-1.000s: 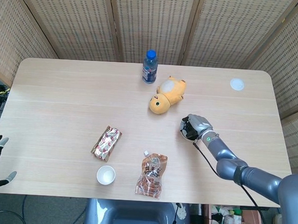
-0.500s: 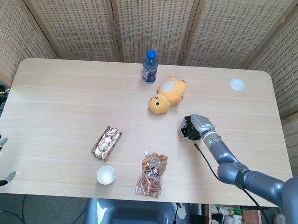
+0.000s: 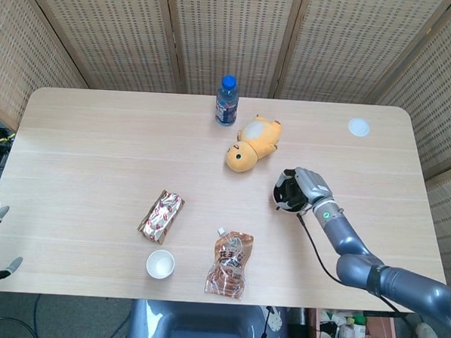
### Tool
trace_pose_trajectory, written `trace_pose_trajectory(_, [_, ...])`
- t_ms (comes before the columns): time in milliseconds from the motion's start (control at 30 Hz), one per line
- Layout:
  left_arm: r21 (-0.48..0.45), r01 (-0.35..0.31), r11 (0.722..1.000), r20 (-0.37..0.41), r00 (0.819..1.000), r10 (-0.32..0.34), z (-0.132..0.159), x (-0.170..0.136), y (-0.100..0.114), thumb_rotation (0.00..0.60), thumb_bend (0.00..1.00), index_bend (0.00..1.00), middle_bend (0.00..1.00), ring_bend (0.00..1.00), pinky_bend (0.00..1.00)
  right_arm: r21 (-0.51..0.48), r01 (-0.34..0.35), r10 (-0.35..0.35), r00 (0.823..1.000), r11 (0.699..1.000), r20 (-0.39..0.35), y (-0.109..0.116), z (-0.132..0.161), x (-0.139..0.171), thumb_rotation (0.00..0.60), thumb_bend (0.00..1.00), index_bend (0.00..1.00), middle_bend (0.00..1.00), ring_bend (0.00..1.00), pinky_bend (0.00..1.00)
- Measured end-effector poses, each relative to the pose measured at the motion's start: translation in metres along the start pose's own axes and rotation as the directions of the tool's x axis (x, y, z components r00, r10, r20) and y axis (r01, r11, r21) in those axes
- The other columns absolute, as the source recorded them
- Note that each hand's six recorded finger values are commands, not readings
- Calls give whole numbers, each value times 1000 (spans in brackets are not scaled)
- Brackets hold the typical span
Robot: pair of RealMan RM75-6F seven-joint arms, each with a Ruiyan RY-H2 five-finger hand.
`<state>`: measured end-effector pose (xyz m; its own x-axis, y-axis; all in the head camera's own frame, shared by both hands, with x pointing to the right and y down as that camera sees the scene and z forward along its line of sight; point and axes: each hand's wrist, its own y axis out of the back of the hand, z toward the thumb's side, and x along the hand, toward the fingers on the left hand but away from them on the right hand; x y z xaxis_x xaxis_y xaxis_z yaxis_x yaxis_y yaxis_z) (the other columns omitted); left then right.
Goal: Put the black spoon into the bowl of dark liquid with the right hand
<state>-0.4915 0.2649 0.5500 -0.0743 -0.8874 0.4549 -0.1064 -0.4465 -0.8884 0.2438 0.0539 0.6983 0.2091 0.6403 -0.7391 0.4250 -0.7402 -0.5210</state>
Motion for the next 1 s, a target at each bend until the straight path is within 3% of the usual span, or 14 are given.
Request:
trace_pose_trajectory(167, [13,0,1000,3,1000,0,1,2,1,600,229,0,0,0,0,-59,106,-107,994,993,-25,14,-10,26,600,0,477,594,633,842])
trace_pose_trajectory(267, [15,-2,1000,15,1000,2,5,4,1,600,229,0,0,0,0,-51,189,-191,981,981,-41,24,-18,42,600,0,477,541,570,795])
trace_pose_trajectory(433, [10,4,1000,47,999,-5,14,8,-2,600,229,0,0,0,0,0,351,-350,935,936,-63,36,-36,74,600,19,460,431,428,673])
trace_pose_trajectory(600, [25,-5,1000,75,997,3,21,12,-3,600,228,0,0,0,0,77,489,-483,872,869,-76,34,-58,116,600,147,359,260,204,385])
trace_pose_trajectory(700, [26,-14,1000,86,996,11,24,13,-3,600,229,0,0,0,0,141,525,-520,851,839,-72,24,-72,143,600,174,289,167,89,201])
trace_pose_trajectory(867, [24,-20,1000,91,996,18,25,12,-4,600,229,0,0,0,0,231,530,-534,844,816,-53,8,-89,173,600,177,209,84,5,98])
trace_pose_trajectory(1000, [32,-23,999,97,995,20,26,9,-5,600,229,0,0,0,0,288,504,-516,856,814,-41,-9,-98,192,600,177,184,55,0,59])
